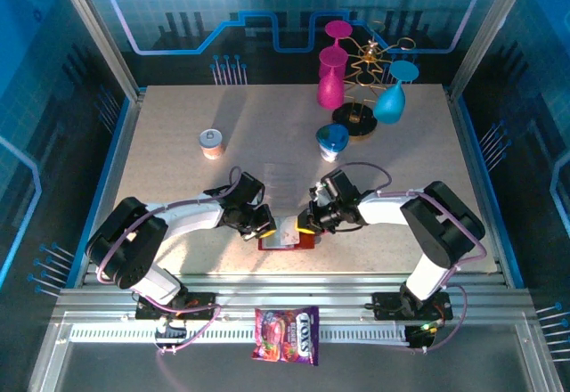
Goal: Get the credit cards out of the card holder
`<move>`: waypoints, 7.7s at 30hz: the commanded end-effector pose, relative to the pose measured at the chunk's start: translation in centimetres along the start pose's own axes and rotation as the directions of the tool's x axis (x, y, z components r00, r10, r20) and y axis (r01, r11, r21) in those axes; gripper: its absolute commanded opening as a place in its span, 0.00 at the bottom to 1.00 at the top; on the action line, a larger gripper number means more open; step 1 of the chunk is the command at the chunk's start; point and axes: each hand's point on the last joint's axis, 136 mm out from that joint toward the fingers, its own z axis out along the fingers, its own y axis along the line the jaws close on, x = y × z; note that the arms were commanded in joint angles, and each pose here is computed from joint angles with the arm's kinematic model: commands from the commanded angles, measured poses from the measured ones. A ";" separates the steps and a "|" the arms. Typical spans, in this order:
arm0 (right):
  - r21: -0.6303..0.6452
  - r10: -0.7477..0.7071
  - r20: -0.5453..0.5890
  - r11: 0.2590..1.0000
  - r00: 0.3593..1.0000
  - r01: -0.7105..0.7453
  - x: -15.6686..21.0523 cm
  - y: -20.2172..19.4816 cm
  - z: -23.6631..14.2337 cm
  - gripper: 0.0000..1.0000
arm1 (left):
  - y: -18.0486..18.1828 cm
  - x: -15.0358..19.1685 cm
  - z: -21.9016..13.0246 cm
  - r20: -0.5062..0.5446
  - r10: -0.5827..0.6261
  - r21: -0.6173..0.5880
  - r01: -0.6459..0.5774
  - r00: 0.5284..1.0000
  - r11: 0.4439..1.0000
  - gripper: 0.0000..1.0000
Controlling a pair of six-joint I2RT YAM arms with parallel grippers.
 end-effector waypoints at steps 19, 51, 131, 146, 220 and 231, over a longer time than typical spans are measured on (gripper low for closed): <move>0.082 -0.026 -0.001 0.996 1.000 0.026 0.2 -0.8 -1.8 0.10 | 1.2 0.5 -0.3 -0.001 -0.008 -0.054 0.008 1.000 0.999 0.15; 0.067 -0.021 -0.006 0.998 1.000 0.021 1.2 1.0 -1.7 0.17 | -1.0 -0.6 -2.8 0.087 -0.010 0.046 0.006 0.996 0.999 0.23; 0.047 -0.826 -0.563 -0.007 0.020 0.999 -7.7 10.5 -3.4 0.00 | 3.7 -2.0 -10.6 0.325 -0.170 0.189 0.113 0.930 0.975 0.29; 0.028 -0.775 -0.630 0.043 0.051 0.999 -8.3 7.8 -3.6 0.00 | 3.9 -2.0 -10.5 0.321 -0.173 0.184 0.118 0.931 0.976 0.29; 0.037 -0.784 -0.617 0.062 0.072 0.997 -11.1 9.8 -1.5 0.21 | 4.3 -2.3 -10.4 0.321 -0.190 0.200 0.130 0.928 0.971 0.30; 0.057 -0.780 -0.620 0.064 0.086 0.996 -11.6 9.1 -0.9 0.11 | 4.4 -2.3 -10.5 0.323 -0.193 0.201 0.132 0.927 0.971 0.30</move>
